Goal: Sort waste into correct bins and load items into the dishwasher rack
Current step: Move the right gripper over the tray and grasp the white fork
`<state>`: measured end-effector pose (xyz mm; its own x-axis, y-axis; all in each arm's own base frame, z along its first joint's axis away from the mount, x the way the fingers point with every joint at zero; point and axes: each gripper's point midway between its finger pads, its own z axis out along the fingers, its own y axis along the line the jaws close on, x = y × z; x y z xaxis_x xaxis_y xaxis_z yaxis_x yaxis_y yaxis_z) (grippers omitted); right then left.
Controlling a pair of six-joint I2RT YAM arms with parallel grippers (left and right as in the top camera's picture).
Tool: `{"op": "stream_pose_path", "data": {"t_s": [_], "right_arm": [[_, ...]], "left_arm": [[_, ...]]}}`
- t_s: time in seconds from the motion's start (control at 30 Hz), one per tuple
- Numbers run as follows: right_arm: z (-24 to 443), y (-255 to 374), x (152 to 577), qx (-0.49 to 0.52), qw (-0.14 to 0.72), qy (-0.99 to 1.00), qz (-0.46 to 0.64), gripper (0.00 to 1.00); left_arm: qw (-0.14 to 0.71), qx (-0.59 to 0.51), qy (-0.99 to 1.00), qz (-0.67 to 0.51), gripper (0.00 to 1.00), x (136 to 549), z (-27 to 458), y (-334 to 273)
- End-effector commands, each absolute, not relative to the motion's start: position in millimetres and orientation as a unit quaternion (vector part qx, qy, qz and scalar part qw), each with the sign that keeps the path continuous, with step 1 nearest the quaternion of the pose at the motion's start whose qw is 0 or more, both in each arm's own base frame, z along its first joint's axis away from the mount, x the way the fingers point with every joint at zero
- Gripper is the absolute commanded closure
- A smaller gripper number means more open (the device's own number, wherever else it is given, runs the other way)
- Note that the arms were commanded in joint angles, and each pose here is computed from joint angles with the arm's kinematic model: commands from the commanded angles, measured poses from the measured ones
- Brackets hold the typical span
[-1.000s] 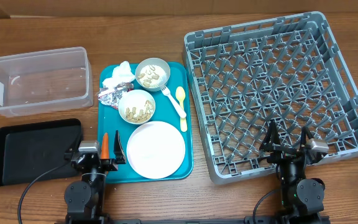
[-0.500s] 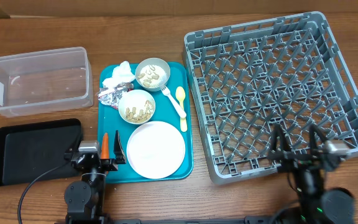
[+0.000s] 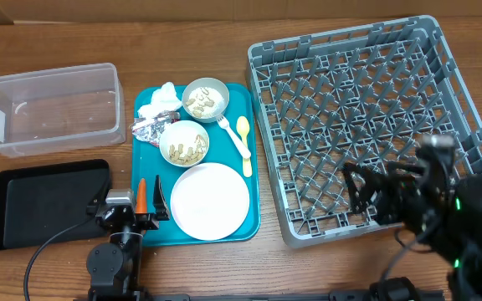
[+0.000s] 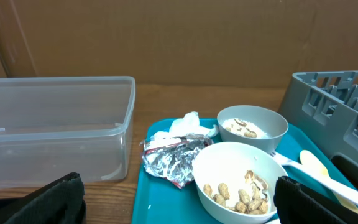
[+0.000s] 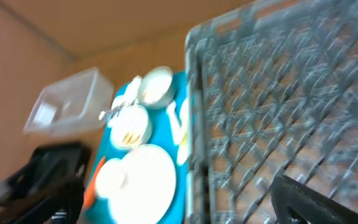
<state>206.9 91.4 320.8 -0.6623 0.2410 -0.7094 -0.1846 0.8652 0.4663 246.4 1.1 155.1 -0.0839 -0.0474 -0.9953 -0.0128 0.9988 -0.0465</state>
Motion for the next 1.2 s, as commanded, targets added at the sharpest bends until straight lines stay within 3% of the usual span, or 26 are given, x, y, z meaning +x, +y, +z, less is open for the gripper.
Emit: {"op": "stream_pose_path", "data": {"t_s": [0.0,0.2,0.4,0.67,0.87,1.17], "right_arm": [[333.9,117.4,204.1,-0.011,0.359,0.875,0.324,0.00],[323.2,134.3,228.1,-0.038,0.319,0.886,0.334,0.00],[291.1,158.9,260.8,-0.039,0.266,0.926,0.264,0.18],[243.4,227.2,297.0,-0.114,0.268,0.944,0.155,0.13],[201.9,277.7,317.6,-0.179,0.267,0.936,0.140,0.13],[138.7,314.2,354.9,-0.229,0.269,0.928,0.121,0.25]], "left_arm": [[0.678,-0.013,0.735,-0.007,0.00,246.4,155.0,1.3],[0.678,-0.013,0.735,-0.007,0.00,246.4,155.0,1.3],[0.678,-0.013,0.735,-0.007,0.00,246.4,155.0,1.3],[0.678,-0.013,0.735,-0.007,0.00,246.4,155.0,1.3],[0.678,-0.013,0.735,-0.007,0.00,246.4,155.0,1.3],[0.678,-0.013,0.735,-0.007,0.00,246.4,155.0,1.3]]}}
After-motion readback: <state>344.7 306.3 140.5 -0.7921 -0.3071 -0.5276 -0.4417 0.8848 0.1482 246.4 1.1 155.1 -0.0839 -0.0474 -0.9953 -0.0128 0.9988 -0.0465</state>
